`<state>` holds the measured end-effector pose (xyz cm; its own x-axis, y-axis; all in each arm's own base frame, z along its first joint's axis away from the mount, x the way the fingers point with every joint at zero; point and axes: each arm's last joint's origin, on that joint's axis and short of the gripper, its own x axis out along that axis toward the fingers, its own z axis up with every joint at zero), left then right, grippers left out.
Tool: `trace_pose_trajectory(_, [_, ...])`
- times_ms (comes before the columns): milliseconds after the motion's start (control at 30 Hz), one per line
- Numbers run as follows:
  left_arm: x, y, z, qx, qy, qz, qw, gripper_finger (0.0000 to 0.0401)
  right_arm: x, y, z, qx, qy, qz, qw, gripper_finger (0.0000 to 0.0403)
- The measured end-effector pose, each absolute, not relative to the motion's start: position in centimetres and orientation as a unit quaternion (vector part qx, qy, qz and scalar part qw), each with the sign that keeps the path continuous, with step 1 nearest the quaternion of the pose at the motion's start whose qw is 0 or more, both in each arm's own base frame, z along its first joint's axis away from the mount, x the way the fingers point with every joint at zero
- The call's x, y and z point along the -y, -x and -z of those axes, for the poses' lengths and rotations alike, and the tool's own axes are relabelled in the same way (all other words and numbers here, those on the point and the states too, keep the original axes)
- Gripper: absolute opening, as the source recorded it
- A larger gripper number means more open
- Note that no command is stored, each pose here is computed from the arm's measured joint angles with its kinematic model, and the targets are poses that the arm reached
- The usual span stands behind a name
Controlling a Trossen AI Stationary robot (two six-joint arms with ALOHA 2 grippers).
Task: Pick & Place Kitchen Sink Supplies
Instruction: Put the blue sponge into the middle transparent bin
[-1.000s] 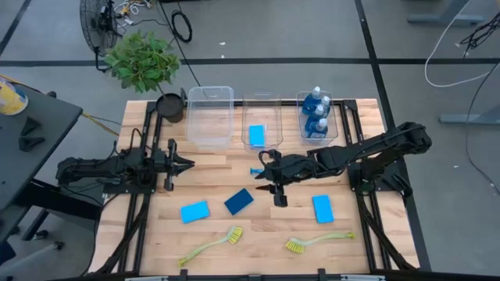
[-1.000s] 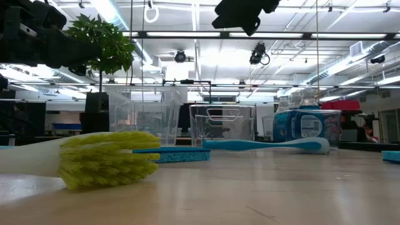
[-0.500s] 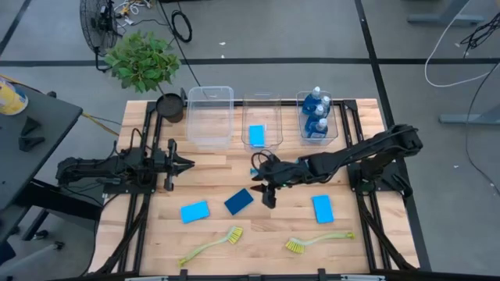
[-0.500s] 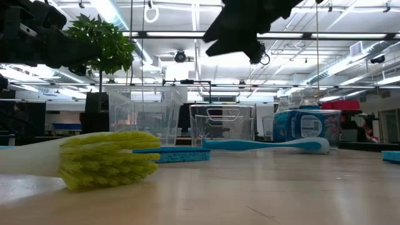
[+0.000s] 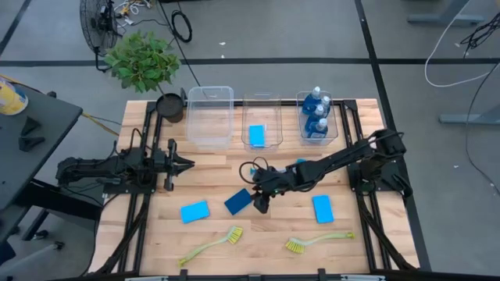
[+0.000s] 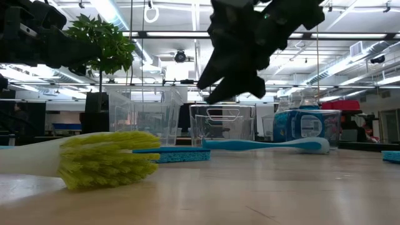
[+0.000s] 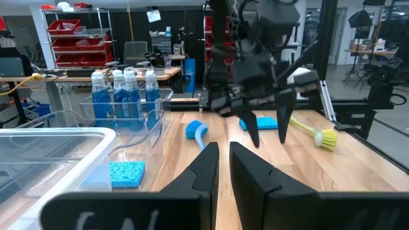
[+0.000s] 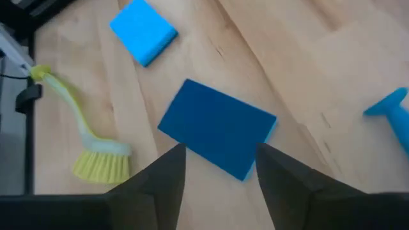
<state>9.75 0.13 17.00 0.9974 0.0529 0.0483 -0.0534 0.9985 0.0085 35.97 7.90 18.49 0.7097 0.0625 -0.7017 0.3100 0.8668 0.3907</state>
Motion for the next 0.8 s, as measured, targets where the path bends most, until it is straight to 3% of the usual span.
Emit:
trace_pose_trajectory(267, [-0.1, -9.8, -17.0, 0.024, -0.005, -0.027, 0.999, 0.0044, -8.0, -36.7, -16.0, -0.387, -0.26, 0.098, 0.879, 0.0226])
trace_pose_trajectory(800, [-0.1, -9.8, -17.0, 0.024, -0.005, -0.026, 0.999, 0.0044, -8.1, -37.2, -14.5, -0.367, -0.268, 0.085, 0.887, 0.0224])
